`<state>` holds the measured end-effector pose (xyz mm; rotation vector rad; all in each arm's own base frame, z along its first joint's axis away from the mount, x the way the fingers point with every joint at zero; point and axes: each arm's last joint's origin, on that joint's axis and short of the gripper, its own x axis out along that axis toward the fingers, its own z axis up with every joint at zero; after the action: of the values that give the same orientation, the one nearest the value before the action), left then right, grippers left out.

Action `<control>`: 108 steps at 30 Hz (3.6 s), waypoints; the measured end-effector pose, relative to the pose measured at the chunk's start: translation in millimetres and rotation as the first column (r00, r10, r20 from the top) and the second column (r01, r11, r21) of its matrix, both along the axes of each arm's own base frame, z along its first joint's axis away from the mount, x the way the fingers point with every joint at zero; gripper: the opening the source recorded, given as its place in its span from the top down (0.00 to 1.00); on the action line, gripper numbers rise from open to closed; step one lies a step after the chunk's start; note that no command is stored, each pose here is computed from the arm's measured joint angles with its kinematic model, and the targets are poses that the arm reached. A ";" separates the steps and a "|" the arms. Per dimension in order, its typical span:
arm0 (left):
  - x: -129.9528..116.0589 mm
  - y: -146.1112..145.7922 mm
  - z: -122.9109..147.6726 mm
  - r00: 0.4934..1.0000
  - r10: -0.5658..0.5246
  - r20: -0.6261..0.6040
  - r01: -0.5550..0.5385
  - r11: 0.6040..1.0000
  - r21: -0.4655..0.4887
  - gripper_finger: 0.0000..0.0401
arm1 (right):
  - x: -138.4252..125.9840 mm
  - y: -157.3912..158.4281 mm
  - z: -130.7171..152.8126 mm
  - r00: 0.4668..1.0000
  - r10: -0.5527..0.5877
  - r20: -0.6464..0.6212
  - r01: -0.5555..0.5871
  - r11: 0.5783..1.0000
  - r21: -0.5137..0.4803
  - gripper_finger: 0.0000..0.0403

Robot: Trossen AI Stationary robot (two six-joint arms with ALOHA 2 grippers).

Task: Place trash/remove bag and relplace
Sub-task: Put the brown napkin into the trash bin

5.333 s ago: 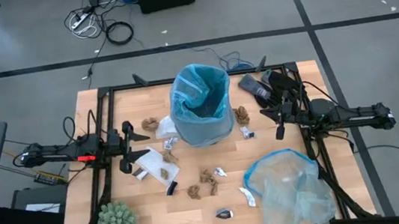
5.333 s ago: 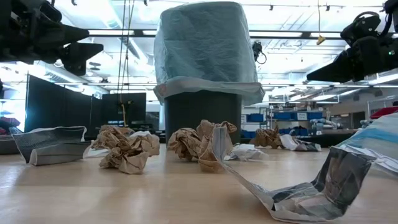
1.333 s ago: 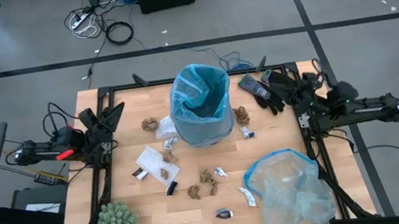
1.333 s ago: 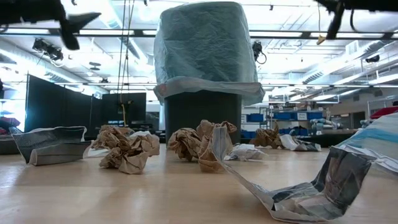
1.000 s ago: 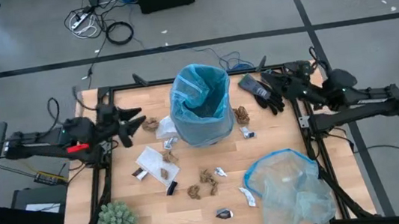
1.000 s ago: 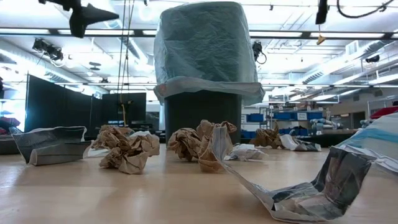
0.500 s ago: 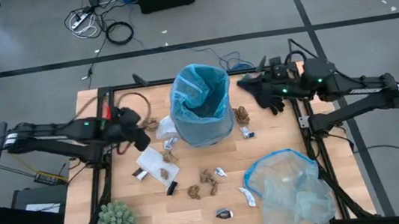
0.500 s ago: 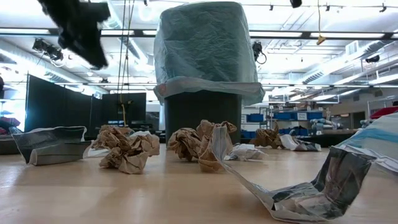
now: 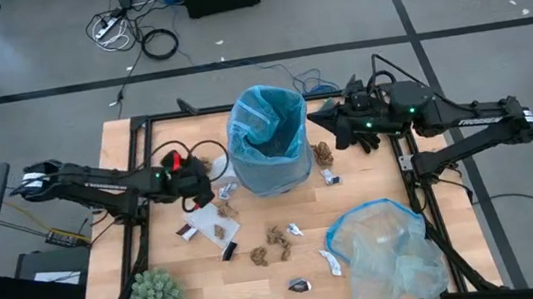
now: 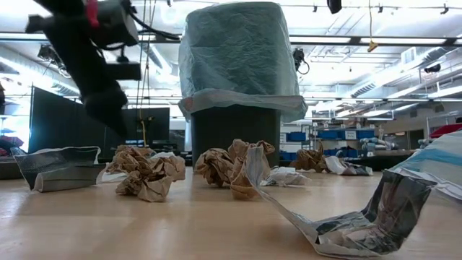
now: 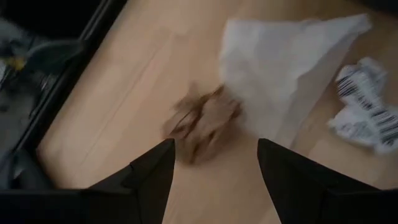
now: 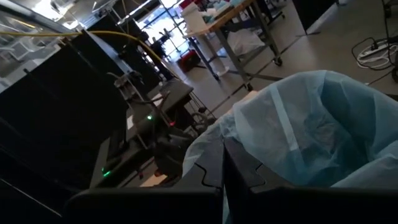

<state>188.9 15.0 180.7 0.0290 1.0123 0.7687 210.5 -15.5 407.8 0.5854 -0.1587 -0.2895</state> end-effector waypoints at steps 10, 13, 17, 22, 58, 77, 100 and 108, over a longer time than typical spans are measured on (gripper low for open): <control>13.5 14.9 -20.1 0.996 -0.077 -0.052 0.081 0.994 0.080 0.40 | -0.6 1.1 0.4 1.000 0.029 0.007 -0.029 0.999 0.015 1.00; 16.1 21.5 -27.8 0.995 -0.097 -0.014 0.098 0.991 0.089 0.38 | -0.4 2.8 -0.6 0.999 0.038 -0.001 -0.038 0.999 0.023 1.00; 13.2 29.9 -38.1 0.996 -0.077 -0.043 0.079 0.996 0.047 0.34 | -0.2 5.6 -1.8 0.999 0.052 -0.015 -0.052 0.998 0.021 1.00; 10.4 37.3 -44.9 0.994 -0.042 -0.098 0.046 0.998 0.034 0.35 | -0.1 6.4 -4.4 0.997 0.055 -0.044 -0.054 0.998 0.018 1.00; 35.0 34.6 114.7 0.999 -0.030 0.043 0.038 0.976 -0.217 0.97 | -2.4 -0.4 -21.7 0.967 -0.063 -0.248 0.050 0.997 -0.061 1.00; 76.0 32.4 246.9 0.774 -0.255 0.580 0.323 0.946 -0.015 0.98 | 0.3 17.8 -10.5 0.979 0.154 -0.130 -0.162 0.986 -0.050 1.00; 132.3 33.4 223.3 0.710 -0.291 0.641 0.424 0.904 -0.059 0.58 | 4.4 24.6 -10.7 0.973 0.194 -0.127 -0.205 0.976 -0.080 0.79; 117.2 32.2 257.6 0.726 -0.275 0.630 0.392 0.919 -0.051 0.44 | 16.1 26.7 -11.6 0.975 0.199 -0.100 -0.209 0.972 -0.106 0.59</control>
<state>306.0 47.2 438.3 -0.1845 0.4191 0.3004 226.6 11.2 396.2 0.4685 -0.0280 -0.1053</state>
